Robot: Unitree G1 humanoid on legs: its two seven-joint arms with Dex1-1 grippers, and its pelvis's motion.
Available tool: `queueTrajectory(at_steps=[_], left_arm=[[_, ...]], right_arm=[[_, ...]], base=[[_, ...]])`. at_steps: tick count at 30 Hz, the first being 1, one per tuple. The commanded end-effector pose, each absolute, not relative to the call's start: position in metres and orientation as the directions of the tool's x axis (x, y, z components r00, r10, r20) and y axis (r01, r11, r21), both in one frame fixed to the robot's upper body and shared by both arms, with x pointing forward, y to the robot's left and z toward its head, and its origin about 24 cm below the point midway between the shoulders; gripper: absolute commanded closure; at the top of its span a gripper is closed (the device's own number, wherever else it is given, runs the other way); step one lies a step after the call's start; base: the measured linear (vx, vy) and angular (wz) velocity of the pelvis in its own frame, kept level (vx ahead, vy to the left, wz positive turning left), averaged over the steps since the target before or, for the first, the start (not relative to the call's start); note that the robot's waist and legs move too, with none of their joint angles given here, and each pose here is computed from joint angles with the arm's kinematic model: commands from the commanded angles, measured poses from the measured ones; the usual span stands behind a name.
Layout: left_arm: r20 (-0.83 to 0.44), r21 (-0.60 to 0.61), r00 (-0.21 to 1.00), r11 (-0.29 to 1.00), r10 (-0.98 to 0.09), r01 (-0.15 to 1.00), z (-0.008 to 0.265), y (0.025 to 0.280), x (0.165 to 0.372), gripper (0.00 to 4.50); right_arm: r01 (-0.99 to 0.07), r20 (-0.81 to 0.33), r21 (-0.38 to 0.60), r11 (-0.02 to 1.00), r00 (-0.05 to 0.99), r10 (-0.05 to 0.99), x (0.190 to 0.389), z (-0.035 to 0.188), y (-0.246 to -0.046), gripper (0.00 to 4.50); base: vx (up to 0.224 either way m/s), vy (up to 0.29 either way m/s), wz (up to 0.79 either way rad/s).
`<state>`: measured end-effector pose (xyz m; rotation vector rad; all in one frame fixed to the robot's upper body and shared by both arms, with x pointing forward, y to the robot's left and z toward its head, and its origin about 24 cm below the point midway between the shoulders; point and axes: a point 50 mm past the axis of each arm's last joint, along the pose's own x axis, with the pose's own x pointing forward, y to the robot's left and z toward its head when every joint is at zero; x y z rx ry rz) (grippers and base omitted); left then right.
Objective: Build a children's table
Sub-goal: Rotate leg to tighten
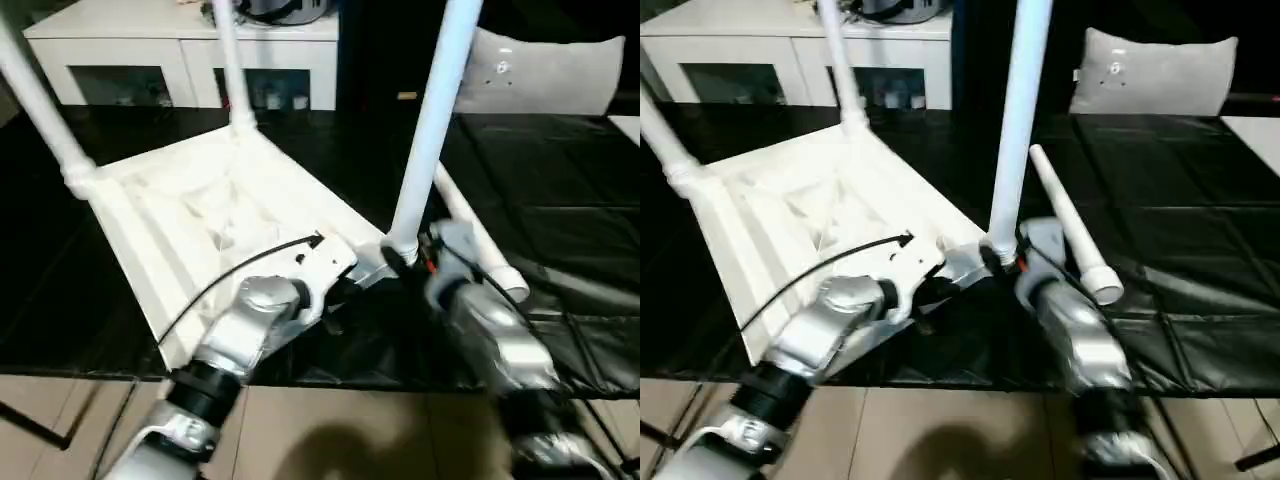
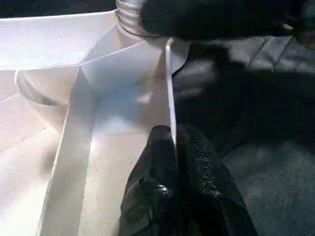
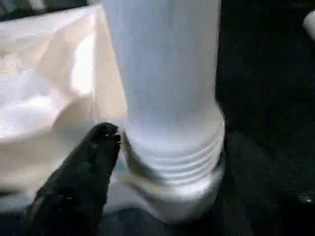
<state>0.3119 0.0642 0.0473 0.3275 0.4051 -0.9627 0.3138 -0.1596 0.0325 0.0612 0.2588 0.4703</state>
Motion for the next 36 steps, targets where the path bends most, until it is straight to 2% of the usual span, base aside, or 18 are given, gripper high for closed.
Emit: queueTrajectory(at_steps=[1, 2, 5, 8, 11, 12, 13, 21, 22, 25, 28, 30, 36], left_arm=[[-0.491, 0.113, 0.473, 0.485, -0.731, 0.867, 0.047, 0.068, 0.311, 4.5], [-0.515, 0.112, 0.436, 0.447, -0.738, 0.888, 0.043, 0.074, 0.308, 4.5], [-0.551, 0.119, 0.366, 0.363, -0.75, 0.924, 0.039, 0.082, 0.304, 4.5], [-0.569, 0.116, 0.303, 0.29, -0.764, 0.95, 0.037, 0.087, 0.3, 4.5], [-0.587, 0.103, 0.23, 0.21, -0.776, 0.972, 0.036, 0.093, 0.296, 4.5], [-0.605, 0.093, 0.164, 0.135, -0.779, 0.986, 0.036, 0.096, 0.292, 4.5], [-0.615, 0.089, 0.11, 0.069, -0.781, 0.994, 0.035, 0.099, 0.288, 4.5], [-0.651, 0.062, -0.053, -0.122, -0.757, 0.991, 0.036, 0.104, 0.277, 4.5], [-0.657, 0.062, -0.062, -0.136, -0.752, 0.989, 0.036, 0.104, 0.276, 4.5], [-0.662, 0.063, -0.079, -0.16, -0.745, 0.985, 0.036, 0.105, 0.276, 4.5], [-0.66, 0.067, -0.081, -0.166, -0.747, 0.984, 0.038, 0.107, 0.278, 4.5], [-0.657, 0.067, -0.079, -0.162, -0.75, 0.985, 0.038, 0.107, 0.279, 4.5], [-0.647, 0.052, -0.087, -0.158, -0.757, 0.986, 0.036, 0.108, 0.277, 4.5]], right_arm=[[-0.523, -0.183, 0.095, 0.847, 0.827, 0.532, 0.313, 0.045, -0.161, 0.59], [-0.59, -0.179, 0.061, 0.805, 0.787, 0.591, 0.307, 0.051, -0.173, 0.49], [-0.663, -0.202, 0.02, 0.748, 0.73, 0.653, 0.301, 0.058, -0.187, 0.39], [-0.712, -0.221, -0.013, 0.702, 0.687, 0.693, 0.299, 0.063, -0.193, 0.06], [-0.779, -0.237, -0.013, 0.626, 0.611, 0.755, 0.294, 0.068, -0.196, 0.01], [-0.832, -0.254, -0.003, 0.555, 0.537, 0.804, 0.29, 0.071, -0.197, 0.28], [-0.863, -0.269, 0.006, 0.506, 0.486, 0.832, 0.287, 0.072, -0.198, 0.33], [-0.929, -0.32, 0.053, 0.367, 0.332, 0.887, 0.283, 0.07, -0.19, 0.88], [-0.935, -0.325, 0.061, 0.351, 0.314, 0.892, 0.283, 0.069, -0.188, 1.13], [-0.945, -0.329, 0.084, 0.315, 0.272, 0.904, 0.28, 0.069, -0.185, 1.26], [-0.954, -0.329, 0.128, 0.27, 0.216, 0.919, 0.275, 0.068, -0.183, 1.64], [-0.954, -0.332, 0.153, 0.257, 0.195, 0.923, 0.272, 0.066, -0.183, 1.73], [-0.951, -0.326, 0.182, 0.249, 0.181, 0.928, 0.267, 0.063, -0.182, 2.2]], base=[[0.0, 0.0, 0.0], [0.0, 0.0, 0.0], [0.0, 0.0, 0.0], [0.0, 0.0, 0.0], [0.0, 0.0, 0.0], [0.0, 0.0, 0.0], [0.0, 0.0, 0.0], [0.0, 0.0, 0.0], [0.0, 0.0, 0.0], [0.0, 0.0, 0.0], [0.0, 0.0, 0.0], [0.0, 0.0, 0.0], [0.0, 0.0, 0.0]])
